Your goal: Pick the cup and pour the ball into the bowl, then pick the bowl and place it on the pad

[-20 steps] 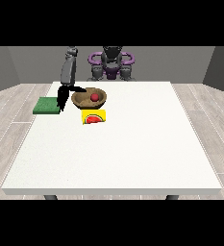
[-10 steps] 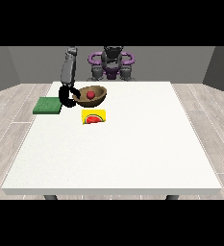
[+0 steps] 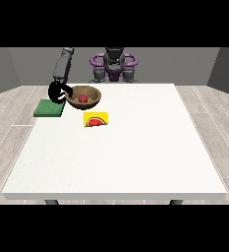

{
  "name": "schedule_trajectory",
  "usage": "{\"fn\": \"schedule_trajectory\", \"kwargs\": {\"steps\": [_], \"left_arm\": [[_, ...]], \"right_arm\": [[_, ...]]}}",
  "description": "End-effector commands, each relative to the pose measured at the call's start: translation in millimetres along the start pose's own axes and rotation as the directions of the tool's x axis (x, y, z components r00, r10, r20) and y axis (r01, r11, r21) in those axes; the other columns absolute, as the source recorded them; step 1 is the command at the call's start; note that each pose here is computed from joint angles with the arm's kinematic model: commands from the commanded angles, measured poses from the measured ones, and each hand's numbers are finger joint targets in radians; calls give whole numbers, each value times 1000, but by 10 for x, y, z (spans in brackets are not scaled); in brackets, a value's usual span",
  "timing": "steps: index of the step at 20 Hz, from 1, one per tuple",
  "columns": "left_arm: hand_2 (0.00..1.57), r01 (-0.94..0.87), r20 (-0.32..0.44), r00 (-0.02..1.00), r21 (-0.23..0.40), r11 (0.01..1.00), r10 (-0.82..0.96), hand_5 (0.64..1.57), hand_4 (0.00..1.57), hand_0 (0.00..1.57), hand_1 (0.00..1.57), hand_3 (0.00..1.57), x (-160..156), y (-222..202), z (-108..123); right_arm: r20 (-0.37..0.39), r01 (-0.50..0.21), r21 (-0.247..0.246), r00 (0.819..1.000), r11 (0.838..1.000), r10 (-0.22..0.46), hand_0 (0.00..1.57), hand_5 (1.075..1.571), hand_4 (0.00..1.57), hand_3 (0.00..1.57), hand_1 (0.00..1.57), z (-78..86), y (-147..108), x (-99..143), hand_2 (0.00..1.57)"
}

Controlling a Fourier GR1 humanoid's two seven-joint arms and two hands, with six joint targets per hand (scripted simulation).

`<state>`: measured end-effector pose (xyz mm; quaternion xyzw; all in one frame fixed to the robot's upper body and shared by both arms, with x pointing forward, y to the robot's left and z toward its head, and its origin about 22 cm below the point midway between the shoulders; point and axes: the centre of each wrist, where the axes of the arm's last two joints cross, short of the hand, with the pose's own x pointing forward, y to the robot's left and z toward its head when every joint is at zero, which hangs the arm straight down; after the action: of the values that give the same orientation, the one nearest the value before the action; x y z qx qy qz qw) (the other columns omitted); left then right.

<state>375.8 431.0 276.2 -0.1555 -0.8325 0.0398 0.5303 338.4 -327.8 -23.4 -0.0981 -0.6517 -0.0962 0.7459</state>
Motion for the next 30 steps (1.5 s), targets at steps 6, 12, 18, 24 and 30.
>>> {"fn": "schedule_trajectory", "kwargs": {"steps": [6, 12, 18, 24, 30], "left_arm": [[0, 16, -41, 999, 77, 997, -13, 1571, 0, 0, 0, 0, -140, 183, 168], [0, 20, 62, 998, 10, 1000, -20, 1571, 0, 0, 0, 0, 67, 112, 143], [0, 21, 51, 999, -30, 999, -19, 1571, 0, 0, 0, 0, 385, -178, -60], [0, 43, 166, 986, -118, 992, -23, 1571, 0, 0, 0, 0, 689, -525, -107], [0, 72, 200, 979, -155, 985, -40, 1569, 0, 0, 0, 0, 842, -568, 13]], "right_arm": [[-53, -141, -7, 989, 990, 140, 1571, 1561, 1181, 967, 1571, -194, -585, 645, 1571], [10, -131, -10, 991, 991, 131, 1571, 1566, 1139, 1089, 1571, -112, -1010, 464, 1571], [50, -177, -72, 982, 982, 181, 1571, 1565, 1151, 975, 1571, -211, -1336, 831, 1571], [139, -103, -128, 983, 987, 120, 1571, 1563, 1184, 734, 1571, -156, -1679, 840, 1571], [115, 7, -173, 993, 985, 13, 1571, 1560, 1055, 881, 1571, -127, -1832, 819, 1571]]}}
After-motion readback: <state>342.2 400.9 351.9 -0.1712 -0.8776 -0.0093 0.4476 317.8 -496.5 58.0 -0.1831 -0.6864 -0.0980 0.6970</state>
